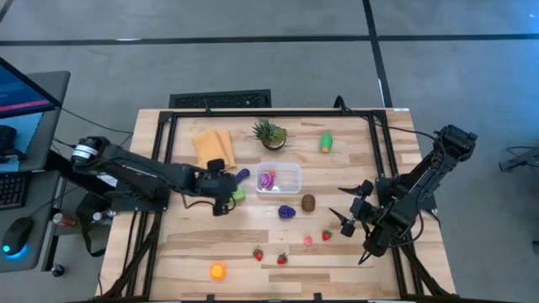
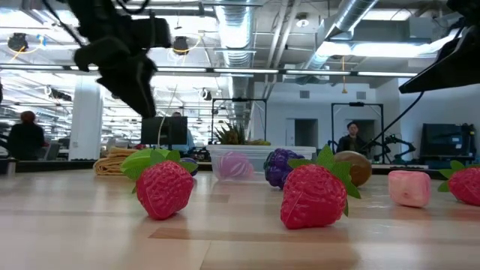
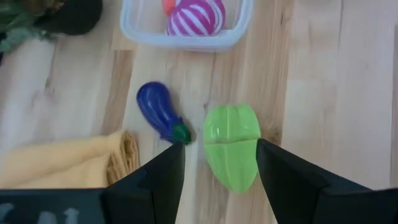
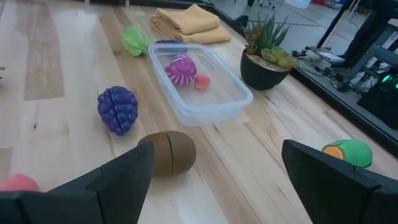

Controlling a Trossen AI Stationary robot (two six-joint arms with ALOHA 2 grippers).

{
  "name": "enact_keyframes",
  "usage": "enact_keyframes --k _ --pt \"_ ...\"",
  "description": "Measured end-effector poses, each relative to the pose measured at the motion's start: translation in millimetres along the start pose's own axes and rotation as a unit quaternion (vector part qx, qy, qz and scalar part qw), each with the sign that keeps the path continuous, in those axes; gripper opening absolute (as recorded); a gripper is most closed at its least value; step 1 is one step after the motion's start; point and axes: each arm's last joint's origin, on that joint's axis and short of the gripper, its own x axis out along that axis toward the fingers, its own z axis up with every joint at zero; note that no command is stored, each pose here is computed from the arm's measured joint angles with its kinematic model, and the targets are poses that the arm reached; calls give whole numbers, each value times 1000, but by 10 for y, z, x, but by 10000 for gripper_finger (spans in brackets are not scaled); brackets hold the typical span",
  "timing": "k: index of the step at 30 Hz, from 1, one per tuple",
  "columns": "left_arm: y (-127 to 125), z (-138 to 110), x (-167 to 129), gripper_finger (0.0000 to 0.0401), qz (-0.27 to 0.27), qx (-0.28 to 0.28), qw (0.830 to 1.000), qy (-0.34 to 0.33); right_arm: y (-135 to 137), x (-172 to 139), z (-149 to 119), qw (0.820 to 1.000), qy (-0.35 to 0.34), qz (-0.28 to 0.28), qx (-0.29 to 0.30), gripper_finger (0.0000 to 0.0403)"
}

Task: Pick and placing Produce into tupperware
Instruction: Put the right pink peach into the transparent container

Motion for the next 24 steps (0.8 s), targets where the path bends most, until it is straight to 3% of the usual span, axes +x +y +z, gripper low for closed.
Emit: enact_keyframes --k 12,19,24 --pt "-90 -494 -99 190 -66 -51 985 -151 29 0 16 1000 -4 8 17 345" --pt "-204 -761 -48 190 -110 -68 972 -198 107 -61 -2 997 28 59 41 345" --pt "-251 -843 -39 190 -99 -66 970 -214 168 -174 -28 993 28 98 63 345"
